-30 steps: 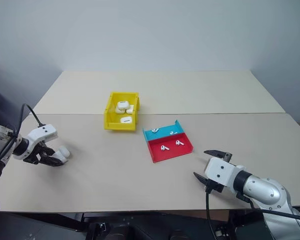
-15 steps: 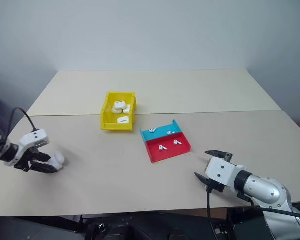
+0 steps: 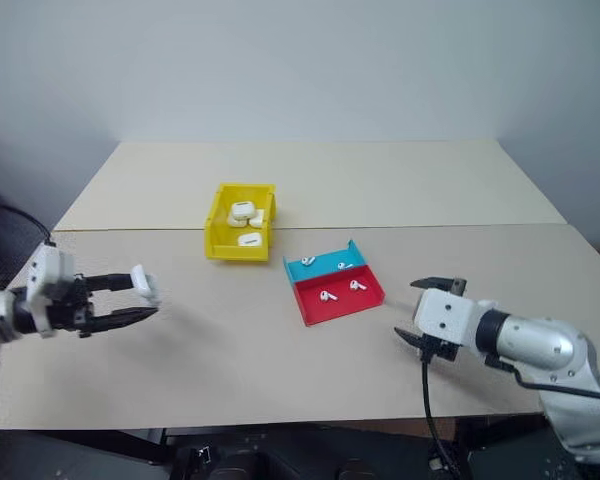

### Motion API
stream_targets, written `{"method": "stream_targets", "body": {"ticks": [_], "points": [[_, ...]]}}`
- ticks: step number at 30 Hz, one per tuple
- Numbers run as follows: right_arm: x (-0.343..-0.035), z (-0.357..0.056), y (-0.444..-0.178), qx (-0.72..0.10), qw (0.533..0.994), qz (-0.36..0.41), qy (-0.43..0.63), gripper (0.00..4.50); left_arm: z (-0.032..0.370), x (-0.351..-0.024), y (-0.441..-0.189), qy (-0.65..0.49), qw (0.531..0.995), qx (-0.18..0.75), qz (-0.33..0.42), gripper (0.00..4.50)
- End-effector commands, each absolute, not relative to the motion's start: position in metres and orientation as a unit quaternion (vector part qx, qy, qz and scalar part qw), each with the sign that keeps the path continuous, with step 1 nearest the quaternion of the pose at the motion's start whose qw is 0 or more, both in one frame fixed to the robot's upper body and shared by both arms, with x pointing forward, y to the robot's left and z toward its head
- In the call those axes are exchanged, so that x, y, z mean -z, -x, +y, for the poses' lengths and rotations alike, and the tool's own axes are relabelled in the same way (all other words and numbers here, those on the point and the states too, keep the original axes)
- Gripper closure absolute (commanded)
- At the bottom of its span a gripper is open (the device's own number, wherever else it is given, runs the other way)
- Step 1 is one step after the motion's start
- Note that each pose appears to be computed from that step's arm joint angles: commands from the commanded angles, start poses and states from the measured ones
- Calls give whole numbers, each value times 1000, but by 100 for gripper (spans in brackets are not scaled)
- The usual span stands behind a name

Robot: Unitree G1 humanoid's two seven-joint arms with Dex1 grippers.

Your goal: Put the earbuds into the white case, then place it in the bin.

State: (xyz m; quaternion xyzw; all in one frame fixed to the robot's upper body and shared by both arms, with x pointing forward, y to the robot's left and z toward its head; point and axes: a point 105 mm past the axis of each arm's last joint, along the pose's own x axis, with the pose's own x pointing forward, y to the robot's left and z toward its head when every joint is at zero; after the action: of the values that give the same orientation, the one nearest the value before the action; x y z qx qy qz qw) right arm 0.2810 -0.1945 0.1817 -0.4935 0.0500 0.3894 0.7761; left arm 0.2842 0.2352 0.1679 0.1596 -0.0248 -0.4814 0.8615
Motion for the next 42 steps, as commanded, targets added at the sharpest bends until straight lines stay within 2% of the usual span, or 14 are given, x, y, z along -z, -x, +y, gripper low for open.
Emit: {"method": "stream_targets", "body": {"ticks": [1, 6, 10, 14, 19, 23, 29, 32, 42], "points": [[-194, -186, -281, -431, 741, 52, 512, 0, 220, -171, -284, -166, 870, 457, -85, 178], [-206, -174, -287, -512, 656, 94, 547, 0, 182, -154, -281, -132, 859, 472, -147, 178], [-211, -168, -303, -538, 615, 149, 558, 0, 163, -141, -275, -113, 847, 492, -166, 178], [-213, -151, -323, -545, 614, 183, 540, 0, 155, -142, -273, -82, 850, 476, -212, 178], [-205, -130, -343, -547, 628, 209, 513, 0, 151, -140, -267, -90, 845, 476, -227, 178], [-199, -111, -354, -543, 641, 212, 499, 88, 145, -135, -257, -97, 840, 492, -207, 178], [-188, -93, -367, -530, 656, 214, 493, 88, 137, -132, -251, -107, 835, 496, -214, 178], [-184, -88, -371, -526, 661, 213, 492, 148, 134, -132, -250, -102, 836, 494, -215, 178], [-163, -75, -375, -529, 656, 222, 491, 148, 130, -128, -253, -100, 841, 491, -205, 178]]}}
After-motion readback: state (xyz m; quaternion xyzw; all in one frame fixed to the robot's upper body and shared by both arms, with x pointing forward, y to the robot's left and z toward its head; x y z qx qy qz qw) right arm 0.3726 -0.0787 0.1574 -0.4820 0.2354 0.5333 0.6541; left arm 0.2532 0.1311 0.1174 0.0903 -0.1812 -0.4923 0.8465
